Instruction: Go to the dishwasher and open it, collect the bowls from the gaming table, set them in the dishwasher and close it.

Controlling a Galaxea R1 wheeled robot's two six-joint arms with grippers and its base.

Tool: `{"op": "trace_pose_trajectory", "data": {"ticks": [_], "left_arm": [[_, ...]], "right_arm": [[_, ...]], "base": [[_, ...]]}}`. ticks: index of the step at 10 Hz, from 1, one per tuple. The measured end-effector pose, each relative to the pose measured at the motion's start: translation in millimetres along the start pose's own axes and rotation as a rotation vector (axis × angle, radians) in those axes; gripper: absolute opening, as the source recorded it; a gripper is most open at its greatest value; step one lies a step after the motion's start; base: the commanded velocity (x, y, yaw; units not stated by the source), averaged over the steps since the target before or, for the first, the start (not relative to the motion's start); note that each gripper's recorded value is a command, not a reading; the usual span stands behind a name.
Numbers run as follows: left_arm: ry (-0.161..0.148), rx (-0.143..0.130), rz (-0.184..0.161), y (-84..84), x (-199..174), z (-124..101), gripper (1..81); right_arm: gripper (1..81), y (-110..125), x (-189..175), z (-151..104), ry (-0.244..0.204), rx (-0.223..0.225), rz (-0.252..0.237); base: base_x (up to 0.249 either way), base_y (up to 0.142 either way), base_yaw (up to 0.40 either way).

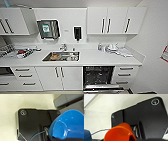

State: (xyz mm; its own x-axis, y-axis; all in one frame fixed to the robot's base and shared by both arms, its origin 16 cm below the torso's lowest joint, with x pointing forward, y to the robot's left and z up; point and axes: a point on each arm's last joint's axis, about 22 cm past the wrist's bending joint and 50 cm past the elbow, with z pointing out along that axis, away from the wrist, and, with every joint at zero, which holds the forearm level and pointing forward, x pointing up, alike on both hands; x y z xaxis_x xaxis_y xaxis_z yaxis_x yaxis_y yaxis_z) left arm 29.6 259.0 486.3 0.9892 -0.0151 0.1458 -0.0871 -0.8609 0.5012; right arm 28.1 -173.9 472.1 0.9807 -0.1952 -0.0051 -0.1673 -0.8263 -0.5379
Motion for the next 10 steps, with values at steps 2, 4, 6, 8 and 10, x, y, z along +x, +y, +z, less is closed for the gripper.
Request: {"op": "trace_pose_trajectory", "data": {"ticks": [2,4,6,8,10], "left_arm": [[0.009,-0.005,0.004,2.5,10.9,2.6,1.0],[0.009,-0.005,0.004,2.5,7.4,2.1,1.0],[-0.016,-0.004,-0.008,5.1,-14.8,2.1,1.0],[0.012,0.001,0.007,0.6,11.5,2.0,1.0],[0.003,-0.002,0.001,1.8,3.1,1.8,1.0]], "right_arm": [[1.0,-1.4,8.8,0.6,0.007,0.001,-0.004],[1.0,-2.3,9.1,0.3,0.015,0.007,-0.006],[1.0,5.8,-13.6,-1.6,-0.015,-0.011,0.005],[1.0,-5.9,11.7,2.3,0.018,0.011,-0.009],[1.0,-1.3,2.5,0.8,0.006,0.003,-0.003]], "base": [[0.129,0.0,0.0],[0.117,0.032,0.0],[0.117,0.066,0.0],[0.117,0.066,0.0],[0.117,0.066,0.0]]}}
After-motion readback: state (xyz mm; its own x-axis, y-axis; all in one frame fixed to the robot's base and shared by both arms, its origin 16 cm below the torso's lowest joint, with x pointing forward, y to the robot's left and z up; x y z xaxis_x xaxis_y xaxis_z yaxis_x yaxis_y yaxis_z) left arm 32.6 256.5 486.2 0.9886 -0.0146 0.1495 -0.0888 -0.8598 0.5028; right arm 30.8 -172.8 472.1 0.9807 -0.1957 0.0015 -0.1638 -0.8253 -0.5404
